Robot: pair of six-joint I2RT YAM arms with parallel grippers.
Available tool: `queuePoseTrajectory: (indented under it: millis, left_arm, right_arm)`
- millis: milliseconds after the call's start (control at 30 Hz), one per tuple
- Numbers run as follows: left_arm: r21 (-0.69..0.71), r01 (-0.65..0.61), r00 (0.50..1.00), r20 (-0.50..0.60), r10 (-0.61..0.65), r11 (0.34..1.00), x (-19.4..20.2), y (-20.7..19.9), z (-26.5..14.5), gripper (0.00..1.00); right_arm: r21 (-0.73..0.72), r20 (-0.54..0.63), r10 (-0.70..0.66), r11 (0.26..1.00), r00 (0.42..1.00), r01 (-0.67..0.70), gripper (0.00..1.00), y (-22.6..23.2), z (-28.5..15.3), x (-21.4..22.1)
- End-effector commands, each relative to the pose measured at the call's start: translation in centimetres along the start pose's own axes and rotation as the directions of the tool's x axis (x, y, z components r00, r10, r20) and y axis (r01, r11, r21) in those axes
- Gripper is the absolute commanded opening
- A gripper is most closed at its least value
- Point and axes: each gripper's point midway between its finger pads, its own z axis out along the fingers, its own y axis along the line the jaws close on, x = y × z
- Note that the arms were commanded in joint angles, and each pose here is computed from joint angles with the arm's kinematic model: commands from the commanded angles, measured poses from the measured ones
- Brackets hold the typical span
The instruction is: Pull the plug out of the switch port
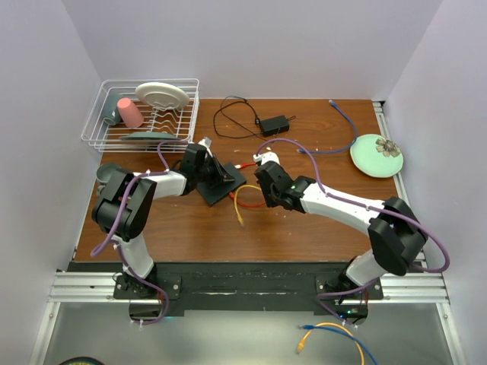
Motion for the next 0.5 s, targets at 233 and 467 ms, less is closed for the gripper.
queuePoseTrajectory:
  millis: [233, 467]
  left_arm:
    - [-0.138, 0.002, 0.997, -0.079, -0.013, 0.990, 2.8, 4.1, -0.1, 0.00]
    - [-0.140, 0.004, 0.997, -0.078, -0.015, 0.990, 2.9, 4.1, -0.1, 0.00]
  right_arm:
    - [0.015, 0.263, 0.084, 0.996, 0.961, -0.091, 0.00, -2.4, -8.5, -8.5]
    - [-0.055, 0.259, 0.029, 0.998, 0.965, -0.015, 0.44, -1.4, -9.6, -8.8]
